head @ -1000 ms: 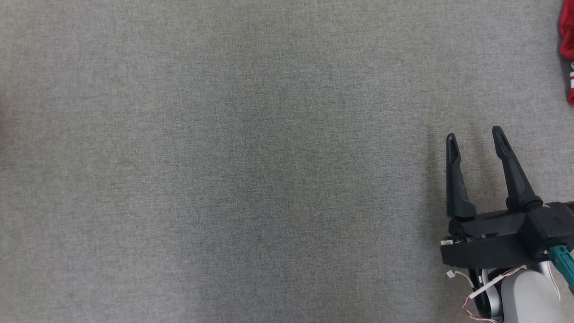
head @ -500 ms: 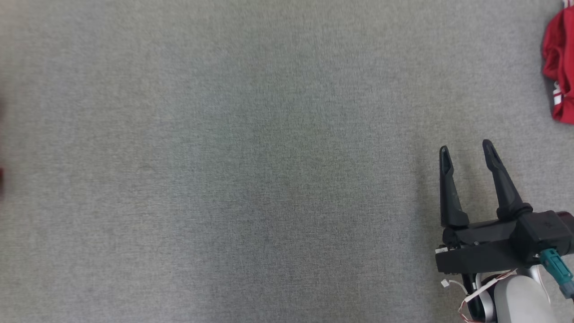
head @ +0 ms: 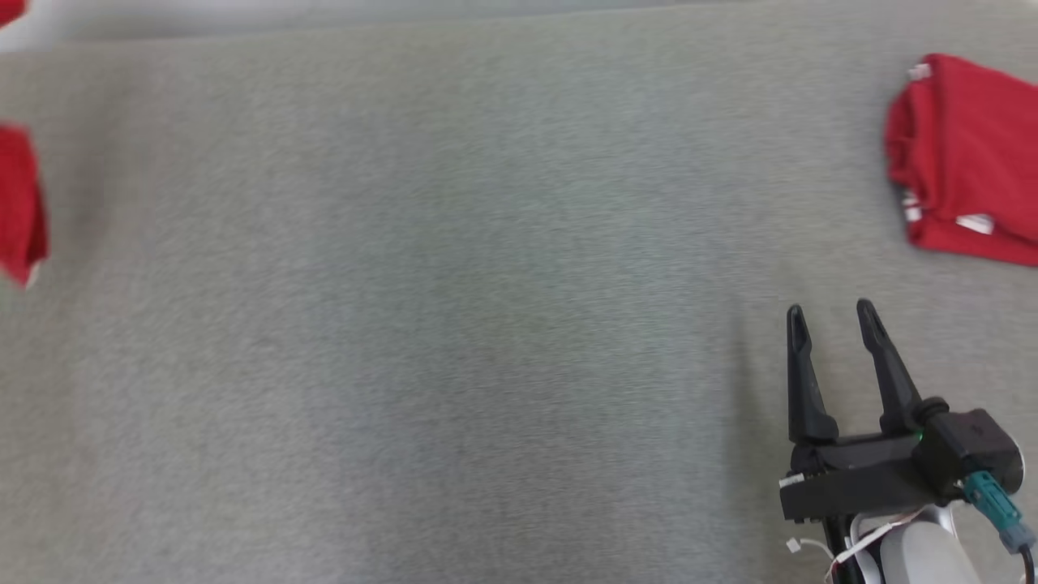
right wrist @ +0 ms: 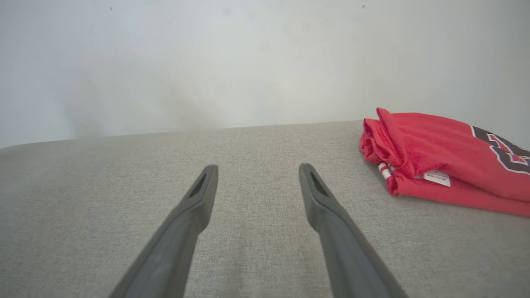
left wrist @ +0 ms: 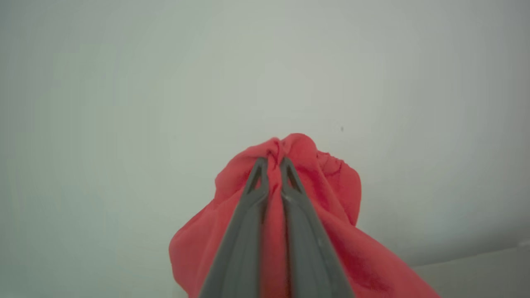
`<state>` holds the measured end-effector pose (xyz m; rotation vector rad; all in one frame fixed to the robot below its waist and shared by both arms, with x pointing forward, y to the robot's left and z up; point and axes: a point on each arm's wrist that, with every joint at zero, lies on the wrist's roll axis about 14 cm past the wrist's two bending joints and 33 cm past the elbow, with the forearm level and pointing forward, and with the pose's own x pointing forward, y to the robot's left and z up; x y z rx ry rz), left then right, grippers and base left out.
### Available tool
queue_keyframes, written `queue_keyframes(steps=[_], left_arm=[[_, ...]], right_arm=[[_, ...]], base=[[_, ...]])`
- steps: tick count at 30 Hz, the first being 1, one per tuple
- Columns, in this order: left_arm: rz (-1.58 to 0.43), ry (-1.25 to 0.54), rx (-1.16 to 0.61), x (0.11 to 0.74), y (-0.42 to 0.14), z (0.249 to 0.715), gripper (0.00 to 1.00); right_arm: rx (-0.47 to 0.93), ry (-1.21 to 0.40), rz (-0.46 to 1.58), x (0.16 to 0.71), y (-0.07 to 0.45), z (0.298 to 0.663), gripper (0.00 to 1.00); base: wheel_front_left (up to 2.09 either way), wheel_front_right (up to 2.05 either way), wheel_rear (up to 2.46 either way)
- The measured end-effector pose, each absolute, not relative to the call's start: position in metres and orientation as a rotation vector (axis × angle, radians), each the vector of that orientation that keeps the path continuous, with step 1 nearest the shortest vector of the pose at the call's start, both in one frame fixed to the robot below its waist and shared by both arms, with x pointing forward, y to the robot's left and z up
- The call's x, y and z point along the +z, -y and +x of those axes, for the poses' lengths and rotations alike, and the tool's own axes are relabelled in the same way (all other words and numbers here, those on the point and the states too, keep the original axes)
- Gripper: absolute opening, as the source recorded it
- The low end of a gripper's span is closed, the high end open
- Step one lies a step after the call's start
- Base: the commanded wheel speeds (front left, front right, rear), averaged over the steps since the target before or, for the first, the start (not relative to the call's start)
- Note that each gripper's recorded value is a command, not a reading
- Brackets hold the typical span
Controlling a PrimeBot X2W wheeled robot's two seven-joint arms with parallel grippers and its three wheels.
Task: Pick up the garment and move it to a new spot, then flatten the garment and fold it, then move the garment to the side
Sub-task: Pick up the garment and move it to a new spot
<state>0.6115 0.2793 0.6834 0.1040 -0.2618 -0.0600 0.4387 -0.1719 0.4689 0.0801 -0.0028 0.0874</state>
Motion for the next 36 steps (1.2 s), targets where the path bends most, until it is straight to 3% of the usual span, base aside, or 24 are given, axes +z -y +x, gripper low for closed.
queue_keyframes(steps=[9,21,28,36], left_arm=[[0.021,0.395,-0.403,0.742,-0.117,0.610,0.00],[-0.200,0.405,-0.810,0.744,0.076,0.557,0.00],[-0.306,0.289,-0.818,0.679,0.090,0.541,0.00],[-0.349,0.044,-0.587,0.552,0.016,0.530,0.00]], right_arm=[[-0.054,0.013,0.105,0.478,0.219,0.405,1.00],[-0.215,0.043,0.092,0.493,0.269,0.362,1.00],[-0.218,0.037,0.081,0.492,0.271,0.361,1.00],[-0.129,0.031,0.074,0.488,0.244,0.383,1.00]], base=[[0.00,0.00,0.00],[0.00,0.00,0.00],[0.00,0.00,0.00],[0.00,0.00,0.00]])
